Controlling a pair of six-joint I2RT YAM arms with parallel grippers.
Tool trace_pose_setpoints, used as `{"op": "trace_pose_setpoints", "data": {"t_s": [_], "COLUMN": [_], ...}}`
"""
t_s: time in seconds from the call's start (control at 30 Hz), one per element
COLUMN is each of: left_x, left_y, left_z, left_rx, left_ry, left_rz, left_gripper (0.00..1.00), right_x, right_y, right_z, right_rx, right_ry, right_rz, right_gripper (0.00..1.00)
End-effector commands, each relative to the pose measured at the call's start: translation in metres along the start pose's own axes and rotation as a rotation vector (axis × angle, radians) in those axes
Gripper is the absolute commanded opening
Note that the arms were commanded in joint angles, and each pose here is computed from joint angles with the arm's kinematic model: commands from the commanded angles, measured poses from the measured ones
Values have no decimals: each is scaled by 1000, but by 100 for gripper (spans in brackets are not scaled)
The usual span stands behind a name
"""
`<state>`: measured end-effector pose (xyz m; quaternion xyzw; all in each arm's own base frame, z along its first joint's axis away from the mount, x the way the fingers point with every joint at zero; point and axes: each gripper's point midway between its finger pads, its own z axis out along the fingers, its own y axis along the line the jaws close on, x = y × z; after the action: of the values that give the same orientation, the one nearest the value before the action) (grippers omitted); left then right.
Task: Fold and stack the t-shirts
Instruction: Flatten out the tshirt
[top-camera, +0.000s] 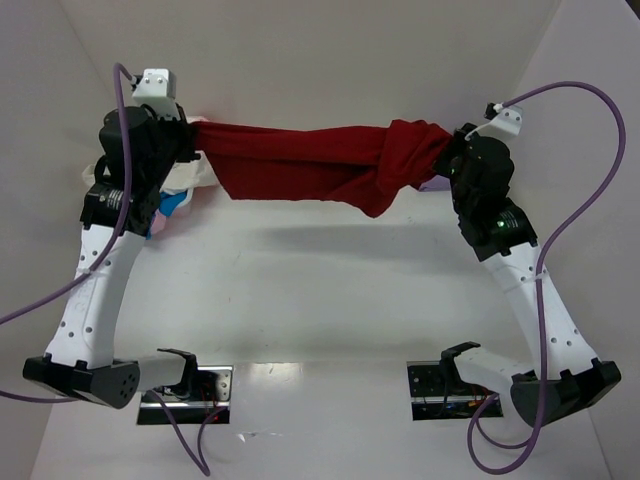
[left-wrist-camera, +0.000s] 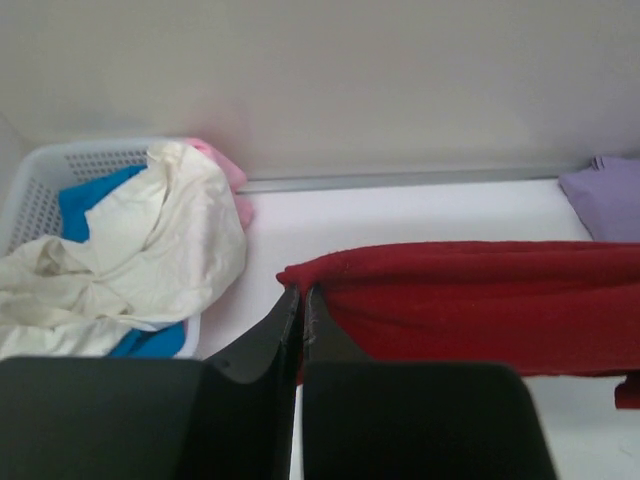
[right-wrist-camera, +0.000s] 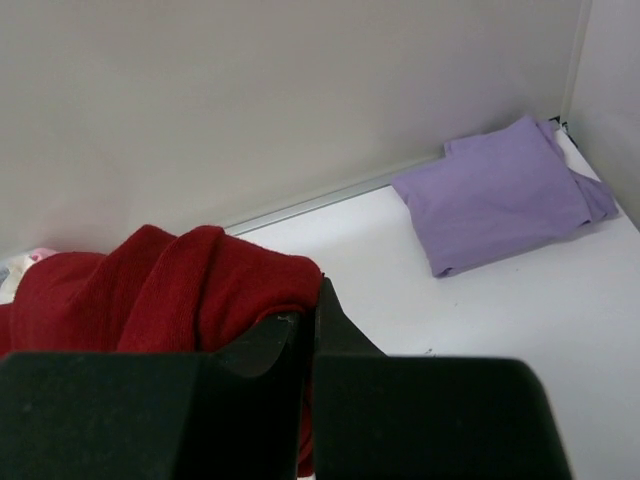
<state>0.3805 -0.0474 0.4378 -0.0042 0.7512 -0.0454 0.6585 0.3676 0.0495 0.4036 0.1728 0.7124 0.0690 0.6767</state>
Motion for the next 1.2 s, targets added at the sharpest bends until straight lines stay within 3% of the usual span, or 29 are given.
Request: {"op": "trace_pose_setpoints", "data": {"t_s": [0.0,0.13,0.27,0.4,0.57,0.83,0.97,1.17], "left_x": [10,72,129,145,126,191,203,220], "left_y": [1,-17,-15,-13,-17,-12,-11,-16], "left_z": [-15,-15,-25,-38,-51,2,27,32], "left_rx": [24,129,129,122,143,105,97,136], "left_ry": [17,185,334,395,391,588,572,622], "left_rz": [-15,-45,-60,-60,-64,-79,-76,-71], "left_gripper": [0,0,0,0,0,0,0,0], "right_x": [-28,0,35,57,53,164,166,176], "right_y": [-6,-2,-8,-11,18,-15,-26,-37], "right_z": [-6,-8,-13,-29,-71,-48,-38,-38], "right_rx": [11,-39,-49,-73,-253,-105,-50,-7], "right_ry": [-91,-20,79,157,258,507,455,466], "right_rz": [20,27,30,48,149,109,110,84], "right_gripper": [0,0,0,0,0,0,0,0]}}
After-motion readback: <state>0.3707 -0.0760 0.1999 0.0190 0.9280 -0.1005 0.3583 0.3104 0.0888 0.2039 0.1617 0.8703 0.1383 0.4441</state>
